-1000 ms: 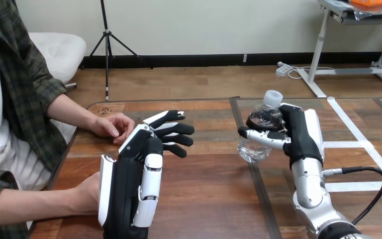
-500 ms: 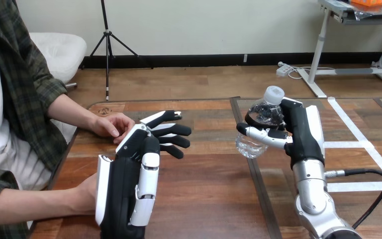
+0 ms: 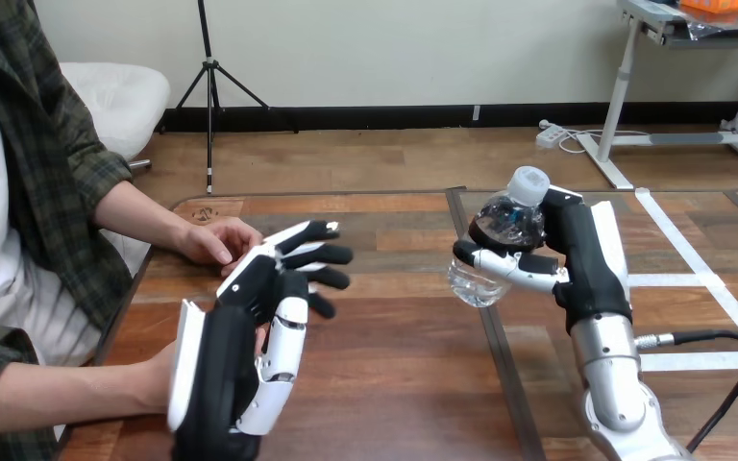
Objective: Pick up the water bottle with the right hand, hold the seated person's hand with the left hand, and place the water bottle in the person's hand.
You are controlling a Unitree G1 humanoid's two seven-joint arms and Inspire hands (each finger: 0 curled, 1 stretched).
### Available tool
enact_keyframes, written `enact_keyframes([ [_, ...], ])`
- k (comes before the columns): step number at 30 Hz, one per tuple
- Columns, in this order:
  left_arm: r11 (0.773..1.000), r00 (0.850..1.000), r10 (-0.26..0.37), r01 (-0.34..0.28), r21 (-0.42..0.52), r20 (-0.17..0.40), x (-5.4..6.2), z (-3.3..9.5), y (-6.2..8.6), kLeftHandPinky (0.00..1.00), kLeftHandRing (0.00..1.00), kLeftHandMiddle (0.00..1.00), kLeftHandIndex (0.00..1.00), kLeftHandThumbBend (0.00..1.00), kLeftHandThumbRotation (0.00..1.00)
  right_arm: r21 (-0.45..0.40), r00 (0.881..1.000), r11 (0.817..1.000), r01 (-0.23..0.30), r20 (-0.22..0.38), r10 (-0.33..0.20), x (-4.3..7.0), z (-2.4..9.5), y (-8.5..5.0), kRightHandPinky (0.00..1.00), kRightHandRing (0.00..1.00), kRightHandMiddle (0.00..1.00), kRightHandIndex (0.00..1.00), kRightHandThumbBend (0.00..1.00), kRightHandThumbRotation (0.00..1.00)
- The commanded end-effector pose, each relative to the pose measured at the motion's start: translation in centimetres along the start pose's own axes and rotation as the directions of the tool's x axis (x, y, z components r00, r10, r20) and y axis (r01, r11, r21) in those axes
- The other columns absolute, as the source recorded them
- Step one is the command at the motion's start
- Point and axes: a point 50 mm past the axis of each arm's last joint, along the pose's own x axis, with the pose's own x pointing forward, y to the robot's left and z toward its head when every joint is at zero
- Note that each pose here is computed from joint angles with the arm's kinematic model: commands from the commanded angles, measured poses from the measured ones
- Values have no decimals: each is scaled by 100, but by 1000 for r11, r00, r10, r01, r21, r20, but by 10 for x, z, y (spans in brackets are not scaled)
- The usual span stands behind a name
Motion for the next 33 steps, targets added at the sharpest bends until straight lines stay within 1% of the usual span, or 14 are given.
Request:
enact_keyframes([
  [1,998,999,-29,29,60,12,4,7,14,47,62,68,71,20,36,30,984,1000,1,176,-6,13,29,-2,37,41,47,48,75,0],
  [4,995,999,-49,50,85,-3,4,8,20,49,64,70,71,24,27,32,981,999,-15,195,9,11,31,0,37,41,47,48,75,0],
  [8,984,997,-77,79,163,-13,5,9,29,52,66,72,72,30,15,37,976,999,-30,217,21,9,33,2,37,40,46,48,75,0],
  [10,978,996,-82,84,189,-16,6,10,33,54,68,73,72,36,8,39,974,999,-34,223,24,8,34,3,36,40,46,48,76,0],
  [13,969,996,-86,90,232,-24,6,11,39,55,69,74,72,41,4,47,971,998,-42,238,30,7,37,5,36,40,46,47,76,0],
  [22,910,993,-101,118,396,-63,6,13,55,59,73,77,75,54,1,56,960,996,-63,277,45,2,43,8,34,40,46,46,76,0],
  [23,896,992,-104,124,426,-72,6,13,58,60,74,77,75,54,0,58,958,996,-66,282,47,1,44,9,34,40,45,46,76,0],
  [25,879,991,-105,131,458,-82,6,14,61,61,75,78,76,57,1,61,957,996,-69,286,49,1,45,9,34,39,45,46,76,0],
  [27,839,989,-101,141,526,-104,5,15,67,62,75,79,77,60,4,76,953,994,-81,299,55,-1,47,11,33,39,45,46,75,0],
  [28,826,989,-99,143,545,-110,5,15,68,62,76,79,77,61,5,80,952,993,-84,301,56,-2,47,11,33,39,45,46,75,0],
  [29,806,988,-95,150,572,-125,5,16,71,62,76,79,77,62,5,84,949,992,-90,308,60,-3,48,11,33,39,45,46,75,0],
  [31,787,986,-90,157,597,-141,4,17,73,63,76,80,78,64,6,87,948,992,-96,313,64,-4,49,12,33,39,45,46,74,0],
  [32,764,984,-87,166,623,-155,4,18,76,63,76,80,79,65,7,86,945,991,-100,319,67,-5,50,12,33,39,45,46,74,0],
  [33,749,983,-85,172,640,-164,4,18,77,63,77,81,79,65,8,85,944,991,-102,323,69,-5,51,12,33,39,45,46,74,0],
])
